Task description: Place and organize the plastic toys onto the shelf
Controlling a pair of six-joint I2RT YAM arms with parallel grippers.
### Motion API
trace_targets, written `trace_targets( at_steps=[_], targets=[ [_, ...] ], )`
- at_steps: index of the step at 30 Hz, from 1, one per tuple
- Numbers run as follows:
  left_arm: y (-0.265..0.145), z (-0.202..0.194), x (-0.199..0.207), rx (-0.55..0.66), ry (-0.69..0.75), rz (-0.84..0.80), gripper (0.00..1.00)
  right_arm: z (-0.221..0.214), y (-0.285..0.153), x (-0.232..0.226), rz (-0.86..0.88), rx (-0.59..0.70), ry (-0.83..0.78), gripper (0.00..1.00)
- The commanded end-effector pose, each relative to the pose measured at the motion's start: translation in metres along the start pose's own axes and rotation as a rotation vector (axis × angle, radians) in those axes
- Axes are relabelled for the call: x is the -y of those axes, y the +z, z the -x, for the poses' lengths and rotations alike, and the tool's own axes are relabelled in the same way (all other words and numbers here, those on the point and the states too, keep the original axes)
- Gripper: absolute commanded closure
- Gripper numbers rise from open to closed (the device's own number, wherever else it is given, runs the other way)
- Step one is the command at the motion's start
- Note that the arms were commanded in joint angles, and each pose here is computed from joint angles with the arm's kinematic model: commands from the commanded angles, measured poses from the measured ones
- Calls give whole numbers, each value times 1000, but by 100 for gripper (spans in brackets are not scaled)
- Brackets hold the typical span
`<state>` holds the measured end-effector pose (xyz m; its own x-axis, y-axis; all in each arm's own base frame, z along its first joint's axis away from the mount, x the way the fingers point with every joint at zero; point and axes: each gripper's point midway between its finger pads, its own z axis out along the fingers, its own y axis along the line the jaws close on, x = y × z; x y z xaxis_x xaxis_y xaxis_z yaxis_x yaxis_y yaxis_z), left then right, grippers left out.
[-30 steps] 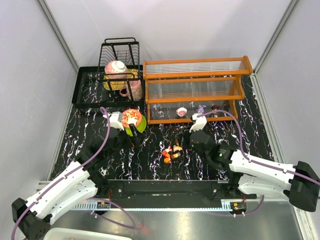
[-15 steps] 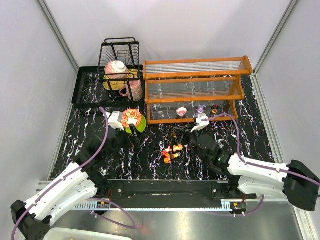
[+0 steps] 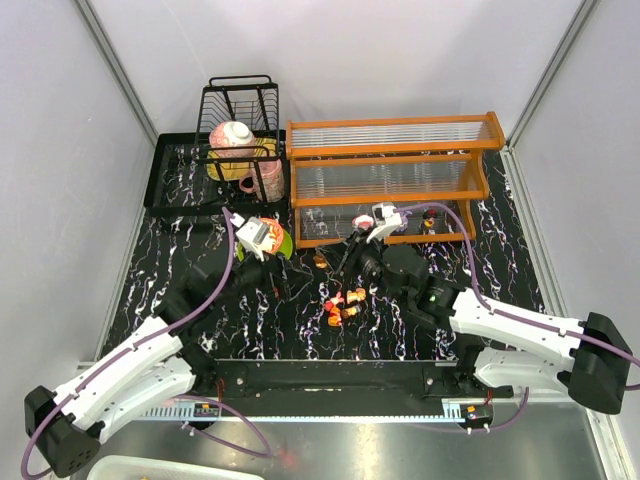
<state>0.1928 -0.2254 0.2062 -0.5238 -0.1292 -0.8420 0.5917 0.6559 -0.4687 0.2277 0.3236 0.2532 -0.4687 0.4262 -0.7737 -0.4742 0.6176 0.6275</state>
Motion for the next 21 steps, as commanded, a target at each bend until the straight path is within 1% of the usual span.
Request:
trace_targets(
  at_steps=[1,9,21],
  targets=[
    [-2,34,33,85,98,-120,1,10,2,-27,55,-32,88,100],
    [-3,44,55,106,105,-196,1,5,7,-34,72,-59,101,100],
    [6,38,55,73,121,-185,1,7,5,-47,141,-66,121,100]
  ],
)
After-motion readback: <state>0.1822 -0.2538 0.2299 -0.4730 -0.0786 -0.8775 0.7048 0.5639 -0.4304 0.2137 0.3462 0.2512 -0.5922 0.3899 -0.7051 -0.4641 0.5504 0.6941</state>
